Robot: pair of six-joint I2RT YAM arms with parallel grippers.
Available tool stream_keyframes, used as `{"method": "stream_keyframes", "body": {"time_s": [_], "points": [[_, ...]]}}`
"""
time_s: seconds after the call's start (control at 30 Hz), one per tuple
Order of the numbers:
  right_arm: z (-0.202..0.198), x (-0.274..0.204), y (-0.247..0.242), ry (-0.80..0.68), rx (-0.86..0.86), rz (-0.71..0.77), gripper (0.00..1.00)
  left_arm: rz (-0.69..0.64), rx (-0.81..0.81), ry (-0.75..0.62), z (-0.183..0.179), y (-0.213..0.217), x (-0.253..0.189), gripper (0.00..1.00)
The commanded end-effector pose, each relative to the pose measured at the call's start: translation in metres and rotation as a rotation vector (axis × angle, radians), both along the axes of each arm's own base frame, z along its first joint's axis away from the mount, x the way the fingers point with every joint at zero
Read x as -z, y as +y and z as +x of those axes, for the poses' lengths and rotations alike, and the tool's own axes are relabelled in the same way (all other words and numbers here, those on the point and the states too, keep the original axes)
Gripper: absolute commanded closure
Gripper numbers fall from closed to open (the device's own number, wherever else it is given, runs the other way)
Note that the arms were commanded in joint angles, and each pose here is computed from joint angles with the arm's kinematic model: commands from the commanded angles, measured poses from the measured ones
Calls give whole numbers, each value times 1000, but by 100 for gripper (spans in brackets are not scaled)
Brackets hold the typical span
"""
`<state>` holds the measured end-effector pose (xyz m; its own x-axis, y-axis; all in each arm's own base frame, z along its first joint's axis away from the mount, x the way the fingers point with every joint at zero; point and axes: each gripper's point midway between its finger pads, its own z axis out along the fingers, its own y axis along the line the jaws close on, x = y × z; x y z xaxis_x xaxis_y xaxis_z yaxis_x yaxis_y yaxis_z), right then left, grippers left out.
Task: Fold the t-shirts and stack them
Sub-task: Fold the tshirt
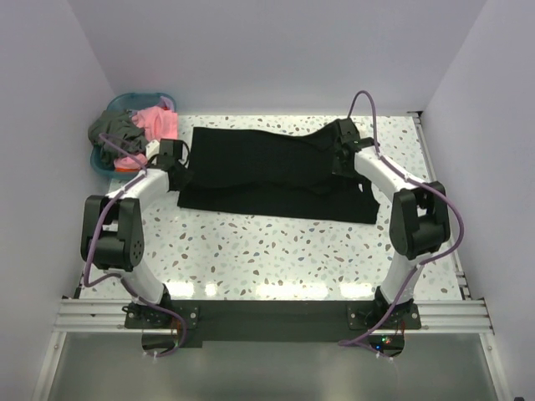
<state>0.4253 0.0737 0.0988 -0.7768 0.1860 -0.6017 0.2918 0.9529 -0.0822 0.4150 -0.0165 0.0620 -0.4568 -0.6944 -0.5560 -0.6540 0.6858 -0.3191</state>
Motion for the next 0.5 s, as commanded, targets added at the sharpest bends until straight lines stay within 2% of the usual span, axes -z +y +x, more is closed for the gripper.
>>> {"method": "stream_keyframes", "body": {"time_s": [0.0,0.03,0.07,0.13,0.17,0.23,0.3,0.4,0.43,0.47], "points": [[24,-16,1,-68,-9,41,96,0,20,-85,22,3,-22,73],[26,-17,2,-74,-14,45,91,3,11,-94,21,7,-25,48],[29,-17,2,-80,-16,53,75,7,4,-96,17,10,-25,40],[34,-24,1,-94,-15,57,55,15,-3,-130,14,13,-39,29],[35,-25,2,-96,-17,60,41,24,-7,-124,9,15,-39,27],[35,-30,5,-104,-17,77,35,21,-8,-143,2,15,-47,26],[31,-37,5,-116,-16,87,31,-3,-5,-143,-13,10,-43,30],[17,-29,6,-112,-14,105,34,-14,11,-120,-30,-3,-28,42],[15,-35,7,-135,-13,119,37,-15,19,-104,-36,-9,-22,49],[10,-31,8,-126,-14,123,39,-16,13,-83,-43,-11,-12,51]]}}
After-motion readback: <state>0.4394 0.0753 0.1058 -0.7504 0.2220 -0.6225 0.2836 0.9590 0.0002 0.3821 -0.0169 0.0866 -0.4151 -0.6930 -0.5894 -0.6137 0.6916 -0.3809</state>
